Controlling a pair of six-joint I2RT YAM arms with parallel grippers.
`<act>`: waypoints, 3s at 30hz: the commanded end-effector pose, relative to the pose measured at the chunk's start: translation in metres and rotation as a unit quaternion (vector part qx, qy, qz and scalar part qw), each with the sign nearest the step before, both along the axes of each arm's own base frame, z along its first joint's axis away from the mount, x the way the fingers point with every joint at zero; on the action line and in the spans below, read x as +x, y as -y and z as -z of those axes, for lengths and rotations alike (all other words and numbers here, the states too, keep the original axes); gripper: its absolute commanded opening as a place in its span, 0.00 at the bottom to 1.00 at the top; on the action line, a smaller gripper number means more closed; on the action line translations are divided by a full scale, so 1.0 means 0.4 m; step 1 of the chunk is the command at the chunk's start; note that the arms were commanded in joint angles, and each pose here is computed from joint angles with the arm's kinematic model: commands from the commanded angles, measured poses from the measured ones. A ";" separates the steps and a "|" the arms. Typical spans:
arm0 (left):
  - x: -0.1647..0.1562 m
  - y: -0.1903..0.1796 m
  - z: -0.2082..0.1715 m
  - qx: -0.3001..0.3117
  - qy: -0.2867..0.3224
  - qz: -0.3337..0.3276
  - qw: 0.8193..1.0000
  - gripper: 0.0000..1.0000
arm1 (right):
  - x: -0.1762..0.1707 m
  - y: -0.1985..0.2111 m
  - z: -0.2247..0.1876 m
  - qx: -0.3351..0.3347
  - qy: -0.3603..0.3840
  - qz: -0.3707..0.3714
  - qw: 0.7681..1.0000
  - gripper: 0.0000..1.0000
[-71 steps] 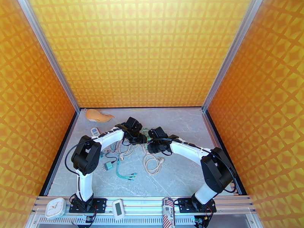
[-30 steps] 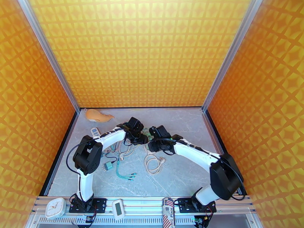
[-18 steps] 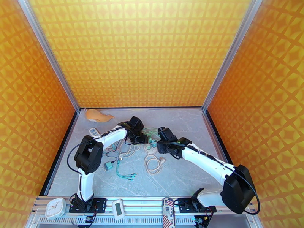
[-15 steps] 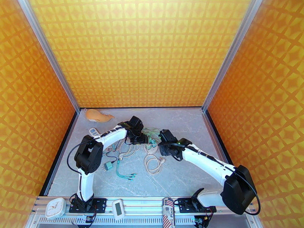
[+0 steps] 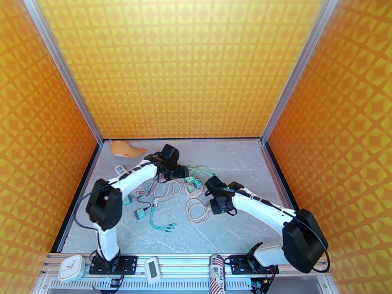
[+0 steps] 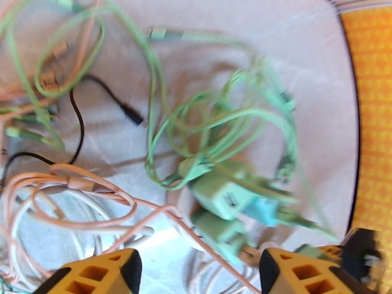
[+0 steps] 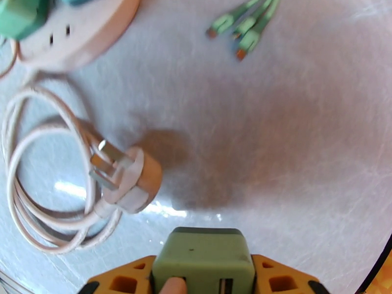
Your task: Pull the plug off the socket
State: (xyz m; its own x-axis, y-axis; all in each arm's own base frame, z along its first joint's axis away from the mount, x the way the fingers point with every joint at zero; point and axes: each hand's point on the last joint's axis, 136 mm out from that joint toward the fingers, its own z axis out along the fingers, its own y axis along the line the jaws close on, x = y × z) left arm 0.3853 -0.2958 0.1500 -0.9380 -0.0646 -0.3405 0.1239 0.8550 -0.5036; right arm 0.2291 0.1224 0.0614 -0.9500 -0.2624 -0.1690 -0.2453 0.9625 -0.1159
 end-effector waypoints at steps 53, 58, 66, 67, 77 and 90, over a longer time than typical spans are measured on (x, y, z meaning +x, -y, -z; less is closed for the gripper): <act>-0.087 -0.026 0.015 0.018 -0.006 0.034 0.999 0.71 | 0.071 -0.292 -0.083 0.262 0.060 -0.023 0.963 0.57; -0.095 -0.018 0.017 0.019 -0.007 0.038 0.999 0.69 | 0.062 -0.266 -0.072 0.246 0.068 -0.021 0.967 0.56; -0.108 0.050 0.027 0.012 -0.016 0.037 0.999 0.66 | 0.103 -0.191 -0.186 0.216 0.164 -0.002 0.962 0.56; -0.100 0.050 0.031 0.015 -0.017 0.029 0.999 0.67 | 0.110 -0.174 -0.196 0.212 0.178 0.010 0.961 0.57; -0.113 0.108 0.096 0.115 -0.054 0.007 0.992 0.68 | 0.141 -0.034 -0.265 0.184 0.262 0.105 0.942 0.59; -0.085 0.099 0.167 0.173 -0.086 -0.035 0.981 0.62 | 0.125 -0.035 -0.260 0.203 0.269 0.098 0.936 0.60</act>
